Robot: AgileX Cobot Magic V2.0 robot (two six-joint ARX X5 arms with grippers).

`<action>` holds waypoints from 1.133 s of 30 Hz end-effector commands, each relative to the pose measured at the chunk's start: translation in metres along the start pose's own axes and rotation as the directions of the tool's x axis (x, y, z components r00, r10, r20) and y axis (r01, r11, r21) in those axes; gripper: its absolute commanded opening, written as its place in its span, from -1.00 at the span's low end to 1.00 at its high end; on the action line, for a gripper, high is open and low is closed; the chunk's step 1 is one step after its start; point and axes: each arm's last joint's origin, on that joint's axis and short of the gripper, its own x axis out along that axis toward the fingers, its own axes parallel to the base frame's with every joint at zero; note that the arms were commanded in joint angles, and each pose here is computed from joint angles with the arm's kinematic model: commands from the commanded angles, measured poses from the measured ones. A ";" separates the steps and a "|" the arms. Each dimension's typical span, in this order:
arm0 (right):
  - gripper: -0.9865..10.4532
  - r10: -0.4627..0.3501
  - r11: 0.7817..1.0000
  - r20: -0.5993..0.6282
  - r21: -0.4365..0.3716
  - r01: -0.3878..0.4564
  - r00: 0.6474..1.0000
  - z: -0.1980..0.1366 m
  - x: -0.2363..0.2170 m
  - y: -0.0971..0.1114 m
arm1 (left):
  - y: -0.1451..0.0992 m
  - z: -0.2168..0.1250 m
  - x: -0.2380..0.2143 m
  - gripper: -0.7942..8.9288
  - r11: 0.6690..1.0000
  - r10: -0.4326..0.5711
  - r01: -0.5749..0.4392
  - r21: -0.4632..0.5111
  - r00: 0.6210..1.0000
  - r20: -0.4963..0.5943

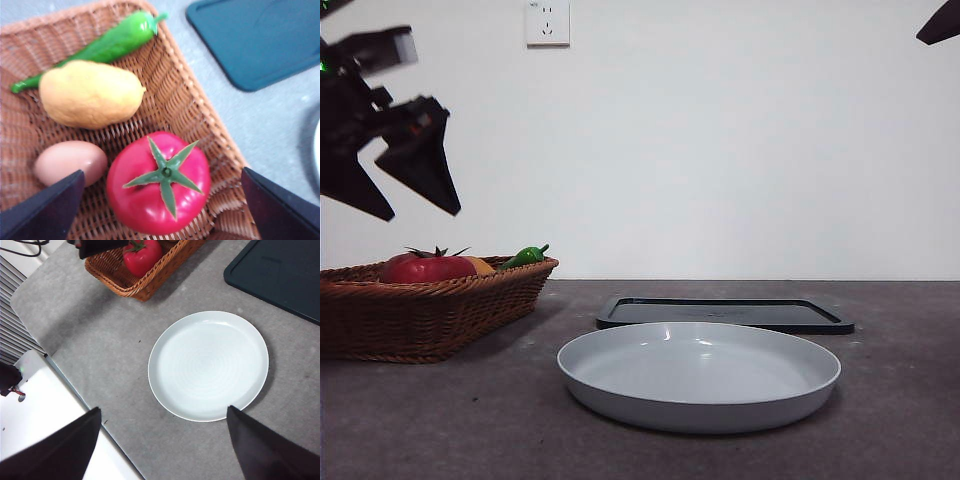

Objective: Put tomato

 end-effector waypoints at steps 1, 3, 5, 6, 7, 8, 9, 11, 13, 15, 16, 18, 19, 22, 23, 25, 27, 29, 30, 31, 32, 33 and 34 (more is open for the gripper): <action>-0.13 0.002 1.000 0.017 -0.022 -0.002 1.000 0.005 -0.002 0.002 | 0.003 0.004 0.010 0.19 1.000 -0.002 0.002 0.019 1.000 0.000; -0.13 0.002 1.000 0.017 -0.022 -0.002 1.000 0.005 -0.002 0.002 | 0.004 0.002 0.016 0.19 1.000 -0.005 0.005 0.027 1.000 -0.015; -0.13 0.002 1.000 0.017 -0.021 -0.002 1.000 0.005 -0.002 0.002 | 0.004 0.000 0.022 0.19 1.000 -0.008 0.009 0.027 1.000 -0.024; -0.13 0.002 1.000 0.017 -0.021 -0.002 1.000 0.005 -0.002 0.002 | 0.004 -0.001 0.024 0.19 1.000 -0.010 0.010 0.028 1.000 -0.027; -0.13 0.002 1.000 0.017 -0.021 -0.002 1.000 0.005 -0.002 0.002 | 0.004 -0.001 0.026 0.19 1.000 -0.011 0.012 0.028 0.999 -0.030; -0.13 0.002 1.000 0.017 -0.021 -0.002 1.000 0.005 -0.002 0.002 | 0.005 -0.002 0.029 0.19 0.999 -0.012 0.013 0.031 0.999 -0.033; -0.13 0.002 1.000 0.016 -0.021 -0.002 1.000 0.005 -0.002 0.002 | 0.005 -0.003 0.031 0.19 0.999 -0.013 0.014 0.034 0.999 -0.038; -0.13 0.002 1.000 0.014 -0.020 -0.002 1.000 0.005 -0.002 0.002 | 0.005 -0.005 0.036 0.19 0.999 -0.017 0.019 0.034 0.999 -0.051; -0.13 0.002 1.000 0.011 -0.018 -0.002 1.000 0.004 -0.002 0.002 | 0.005 -0.006 0.039 0.19 0.999 -0.020 0.022 0.033 0.998 -0.059; -0.13 0.002 1.000 0.011 -0.018 -0.002 1.000 0.004 -0.002 0.002 | 0.006 -0.008 0.043 0.19 0.999 -0.021 0.023 0.031 0.998 -0.064; -0.13 0.002 1.000 0.011 -0.018 -0.002 1.000 0.004 -0.002 0.002 | 0.006 -0.008 0.045 0.19 0.999 -0.022 0.024 0.030 0.997 -0.068; -0.13 0.002 1.000 0.011 -0.018 -0.002 1.000 0.004 -0.002 0.002 | 0.007 -0.010 0.048 0.19 0.999 -0.024 0.027 0.027 0.997 -0.079; -0.13 0.002 1.000 0.011 -0.018 -0.002 1.000 0.004 -0.002 0.002 | 0.007 -0.011 0.049 0.19 0.999 -0.026 0.028 0.026 0.996 -0.085; -0.13 0.002 1.000 0.011 -0.018 -0.002 1.000 0.004 -0.002 0.002 | 0.007 -0.013 0.052 0.18 0.999 -0.028 0.031 0.023 0.995 -0.095; -0.13 0.002 1.000 0.011 -0.018 -0.002 1.000 0.004 -0.002 0.002 | 0.007 -0.013 0.053 0.12 0.999 -0.029 0.031 0.022 0.995 -0.097; -0.13 0.002 1.000 0.011 -0.018 -0.002 1.000 0.004 -0.002 0.002 | 0.007 -0.013 0.053 -0.04 0.999 -0.029 0.031 0.022 0.995 -0.097; -0.13 0.002 1.000 0.011 -0.018 -0.002 1.000 0.004 -0.002 0.002 | 0.007 -0.013 0.053 -0.19 0.999 -0.029 0.031 0.022 0.995 -0.096; -0.13 0.002 1.000 0.011 -0.018 -0.002 1.000 0.004 -0.002 0.002 | 0.007 -0.013 0.053 -0.22 0.999 -0.029 0.030 0.013 0.995 -0.097; -0.13 0.002 1.000 0.011 -0.018 -0.002 1.000 0.004 -0.002 0.002 | 0.007 -0.013 0.053 -0.22 1.000 -0.029 0.029 0.007 0.995 -0.096; -0.13 0.002 1.000 0.011 -0.018 -0.002 1.000 0.004 -0.002 0.002 | 0.007 -0.013 0.052 -0.22 1.000 -0.029 0.029 0.003 0.995 -0.095; -0.13 0.002 1.000 0.011 -0.018 -0.002 1.000 0.004 -0.002 0.002 | 0.007 -0.012 0.052 -0.22 1.000 -0.028 0.028 0.003 0.995 -0.092; -0.13 0.002 1.000 0.011 -0.018 -0.002 1.000 0.004 -0.002 0.002 | 0.007 -0.011 0.050 -0.22 1.000 -0.027 0.027 -0.002 0.996 -0.088; -0.13 0.002 1.000 0.011 -0.018 -0.002 1.000 0.004 -0.002 0.002 | 0.007 -0.010 0.049 -0.22 1.000 -0.026 0.025 -0.008 0.996 -0.080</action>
